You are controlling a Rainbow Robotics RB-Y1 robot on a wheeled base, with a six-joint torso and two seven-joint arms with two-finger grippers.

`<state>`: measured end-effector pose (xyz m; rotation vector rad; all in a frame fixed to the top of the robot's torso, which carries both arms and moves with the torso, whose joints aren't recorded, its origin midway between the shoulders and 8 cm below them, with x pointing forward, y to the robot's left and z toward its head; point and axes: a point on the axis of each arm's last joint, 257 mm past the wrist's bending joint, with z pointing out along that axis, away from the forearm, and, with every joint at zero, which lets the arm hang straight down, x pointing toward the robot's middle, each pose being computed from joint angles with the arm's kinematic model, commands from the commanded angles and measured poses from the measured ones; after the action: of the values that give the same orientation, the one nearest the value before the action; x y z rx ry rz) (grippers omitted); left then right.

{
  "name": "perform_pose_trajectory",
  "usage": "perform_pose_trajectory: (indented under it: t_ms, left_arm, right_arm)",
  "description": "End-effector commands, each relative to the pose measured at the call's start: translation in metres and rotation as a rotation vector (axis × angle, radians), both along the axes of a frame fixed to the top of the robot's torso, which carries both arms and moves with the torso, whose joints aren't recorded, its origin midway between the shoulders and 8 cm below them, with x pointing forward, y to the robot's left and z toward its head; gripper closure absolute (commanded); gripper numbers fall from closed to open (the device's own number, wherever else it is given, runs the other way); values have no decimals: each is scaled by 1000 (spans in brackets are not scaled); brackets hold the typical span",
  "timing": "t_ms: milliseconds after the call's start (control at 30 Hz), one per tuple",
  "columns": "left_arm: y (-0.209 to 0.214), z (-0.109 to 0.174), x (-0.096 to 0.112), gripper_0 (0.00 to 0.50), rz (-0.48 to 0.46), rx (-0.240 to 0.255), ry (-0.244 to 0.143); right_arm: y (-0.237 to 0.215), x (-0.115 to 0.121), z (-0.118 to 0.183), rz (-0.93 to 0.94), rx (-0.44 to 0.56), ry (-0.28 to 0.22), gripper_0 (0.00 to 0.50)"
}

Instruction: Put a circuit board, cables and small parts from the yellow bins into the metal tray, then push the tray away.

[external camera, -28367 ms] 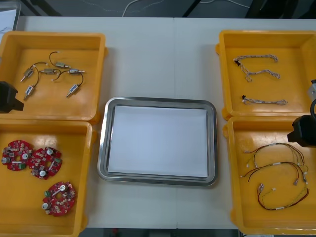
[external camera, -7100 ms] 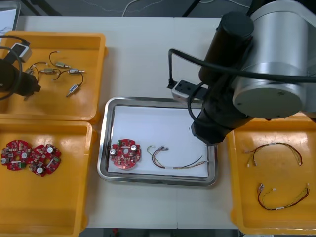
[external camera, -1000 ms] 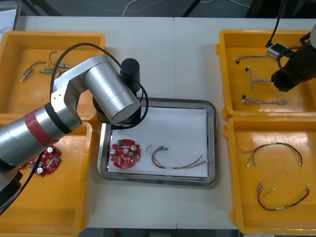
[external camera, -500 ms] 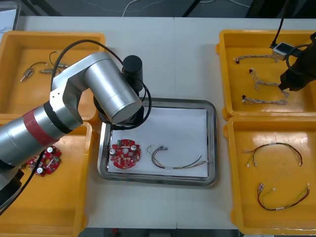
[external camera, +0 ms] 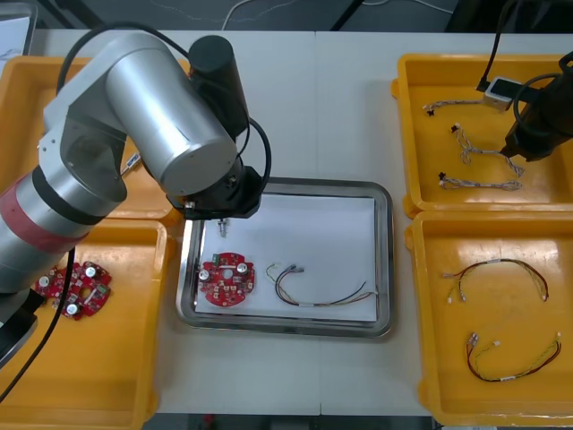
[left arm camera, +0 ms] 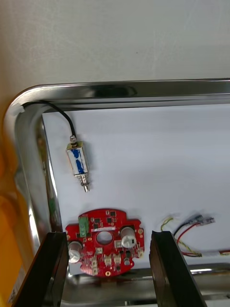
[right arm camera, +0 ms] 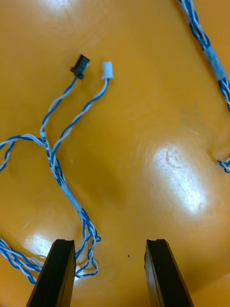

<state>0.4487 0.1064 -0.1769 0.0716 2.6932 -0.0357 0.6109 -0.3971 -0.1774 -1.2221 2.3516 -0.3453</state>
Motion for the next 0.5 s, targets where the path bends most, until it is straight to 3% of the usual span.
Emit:
perform_pose_trajectory:
  t_ms: [33, 200, 367, 500]
  left_arm:
    - [22, 51, 6, 3, -32, -7, -79]
    - [43, 70, 10, 2, -12, -26, -124]
    - [69, 80, 16, 4, 28, -31, -144]
    - [107, 75, 21, 4, 47, 21, -156]
  right_arm:
    - [28, 18, 25, 123, -29, -62, 82]
    - [36, 17, 18, 190, -62, -48, 81]
    - [40, 14, 10, 202, -74, -31, 81]
    - [35, 13, 3, 190, -73, -19, 81]
